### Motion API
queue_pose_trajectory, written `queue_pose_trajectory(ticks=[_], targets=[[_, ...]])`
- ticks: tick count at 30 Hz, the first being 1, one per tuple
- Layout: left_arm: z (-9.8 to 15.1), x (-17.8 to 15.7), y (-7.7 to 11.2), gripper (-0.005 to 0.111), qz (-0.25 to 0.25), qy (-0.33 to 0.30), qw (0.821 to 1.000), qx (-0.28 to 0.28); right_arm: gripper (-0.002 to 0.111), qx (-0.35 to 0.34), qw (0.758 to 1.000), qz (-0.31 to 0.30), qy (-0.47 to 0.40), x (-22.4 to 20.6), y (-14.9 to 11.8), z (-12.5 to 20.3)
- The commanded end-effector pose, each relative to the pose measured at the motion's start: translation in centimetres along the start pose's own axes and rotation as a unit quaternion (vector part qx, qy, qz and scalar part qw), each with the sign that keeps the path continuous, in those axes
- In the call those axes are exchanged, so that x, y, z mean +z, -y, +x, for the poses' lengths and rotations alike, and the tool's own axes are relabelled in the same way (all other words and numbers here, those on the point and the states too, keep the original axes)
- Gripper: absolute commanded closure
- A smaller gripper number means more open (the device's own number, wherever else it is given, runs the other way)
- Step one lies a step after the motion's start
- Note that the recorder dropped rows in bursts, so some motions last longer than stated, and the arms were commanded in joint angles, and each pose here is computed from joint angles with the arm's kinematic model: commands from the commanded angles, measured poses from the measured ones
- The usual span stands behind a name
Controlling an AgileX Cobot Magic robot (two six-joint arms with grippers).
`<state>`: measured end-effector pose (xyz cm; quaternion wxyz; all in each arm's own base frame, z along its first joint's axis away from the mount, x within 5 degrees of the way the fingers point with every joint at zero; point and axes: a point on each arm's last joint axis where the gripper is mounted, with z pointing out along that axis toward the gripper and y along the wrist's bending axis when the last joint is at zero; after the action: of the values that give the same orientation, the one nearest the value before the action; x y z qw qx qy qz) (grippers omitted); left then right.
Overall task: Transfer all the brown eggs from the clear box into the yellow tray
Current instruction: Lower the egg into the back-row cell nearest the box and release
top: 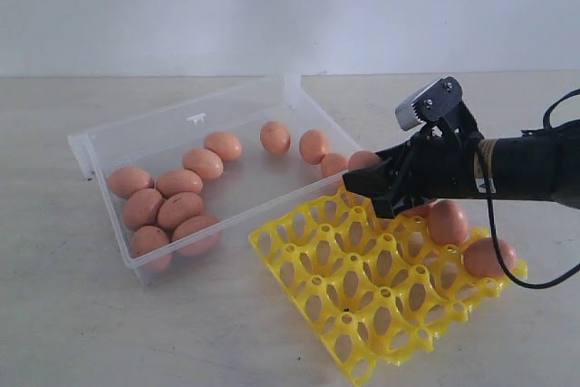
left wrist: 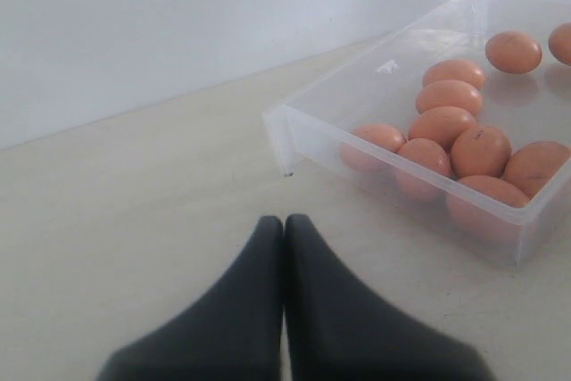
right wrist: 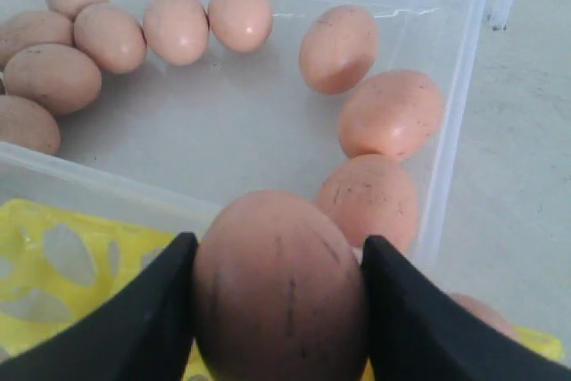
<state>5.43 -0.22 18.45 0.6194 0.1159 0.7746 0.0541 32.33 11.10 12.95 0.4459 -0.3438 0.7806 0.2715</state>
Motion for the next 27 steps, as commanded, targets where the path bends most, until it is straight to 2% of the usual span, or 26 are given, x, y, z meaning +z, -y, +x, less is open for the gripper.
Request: queue_pose_trajectory(ticks=[1,6,8,11,13,16,27], targets=[[-0.11,-0.02,0.00,0.111,0.000,0.006,1.000,-0.004,0.109,0.005,1.000,-0.005,0.011,0.71,0.43,-0.02],[-0.11,-0.02,0.00,0.111,0.000,0.006,1.000,-0.004,0.107,0.015,1.000,-0.010,0.010,1.06,0.48,0.53],[-0.11,-0.02,0.00,0.111,0.000,0.006,1.000,-0.004,0.096,0.018,1.000,-0.008,0.012,1.06,0.52,0.50],[-0.11,-0.02,0.00,0.111,0.000,0.006,1.000,-0.004,0.064,0.022,1.000,-0.004,0.015,1.06,0.60,0.45],[-0.11,-0.02,0.00,0.111,0.000,0.006,1.000,-0.004,0.054,0.027,0.999,0.000,0.018,1.06,0.67,0.39],[-0.11,-0.02,0.00,0.111,0.000,0.006,1.000,-0.004,0.050,0.028,0.999,0.000,0.018,1.06,0.67,0.39],[-0.11,-0.02,0.00,0.111,0.000,0.006,1.000,-0.004,0.050,0.033,0.999,-0.001,0.021,1.02,0.64,0.30]])
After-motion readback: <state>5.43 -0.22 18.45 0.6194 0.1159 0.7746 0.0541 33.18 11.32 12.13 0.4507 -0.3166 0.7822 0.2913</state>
